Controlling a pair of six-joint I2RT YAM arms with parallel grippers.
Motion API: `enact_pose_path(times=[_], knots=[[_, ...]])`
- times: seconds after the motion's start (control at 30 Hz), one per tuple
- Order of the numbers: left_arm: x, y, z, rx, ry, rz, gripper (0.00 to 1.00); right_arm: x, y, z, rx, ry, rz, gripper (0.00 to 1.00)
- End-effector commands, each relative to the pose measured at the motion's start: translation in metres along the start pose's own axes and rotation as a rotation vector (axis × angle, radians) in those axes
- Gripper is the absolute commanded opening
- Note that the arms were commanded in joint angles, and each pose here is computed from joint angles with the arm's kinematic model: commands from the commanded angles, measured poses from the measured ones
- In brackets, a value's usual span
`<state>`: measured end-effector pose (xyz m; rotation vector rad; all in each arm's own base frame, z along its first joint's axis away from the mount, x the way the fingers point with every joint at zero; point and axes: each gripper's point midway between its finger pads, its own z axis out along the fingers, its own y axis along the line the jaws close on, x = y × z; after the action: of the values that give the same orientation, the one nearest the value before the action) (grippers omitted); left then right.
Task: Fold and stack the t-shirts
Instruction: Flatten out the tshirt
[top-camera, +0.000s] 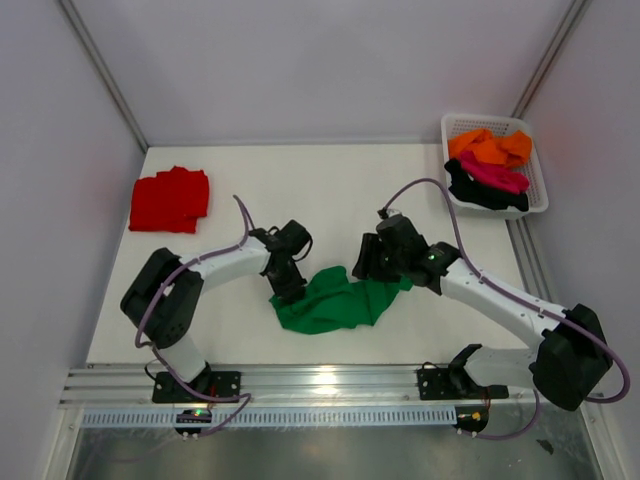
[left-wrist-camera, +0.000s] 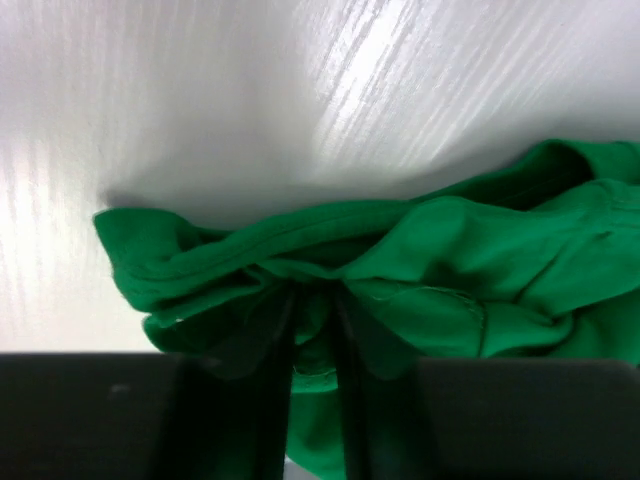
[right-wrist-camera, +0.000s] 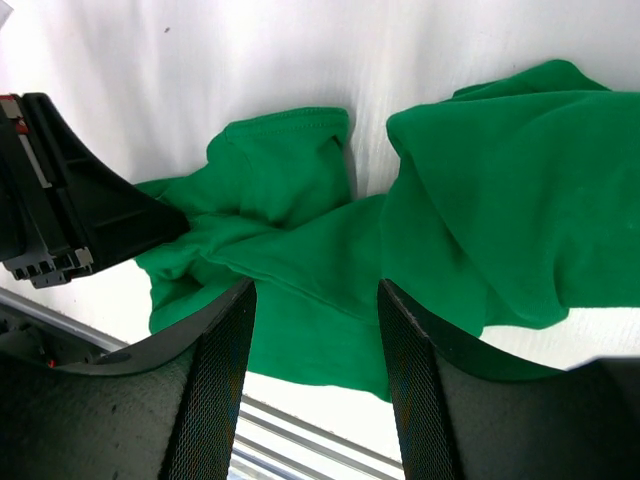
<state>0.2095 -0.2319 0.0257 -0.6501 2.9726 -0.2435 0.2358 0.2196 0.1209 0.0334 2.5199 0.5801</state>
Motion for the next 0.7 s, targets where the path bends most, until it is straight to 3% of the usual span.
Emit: enact_pose_path(times=[0.0,0.03,0.07,0.4,0.67], knots=[[-0.009,-0.02,-0.01,0.051,-0.042,0.011,0.13,0.003,0.005,0.007,-0.03,0.006,-0.01,0.56],[-0.009,-0.021,-0.011,0.051,-0.042,0.017,0.02,0.005,0.005,0.008,-0.036,0.015,-0.009,0.56],[-0.008,-0.019,-0.012,0.043,-0.038,0.018,0.0,0.007,0.004,0.01,-0.032,0.02,-0.01,0.56],[-0.028,-0.011,-0.019,-0.042,-0.127,0.063,0.0,0.012,-0.002,0.019,-0.006,0.042,-0.029,0.56],[-0.082,-0.025,-0.095,-0.133,-0.355,0.159,0.0,0.02,-0.013,0.023,0.024,0.063,-0.041,0.56]])
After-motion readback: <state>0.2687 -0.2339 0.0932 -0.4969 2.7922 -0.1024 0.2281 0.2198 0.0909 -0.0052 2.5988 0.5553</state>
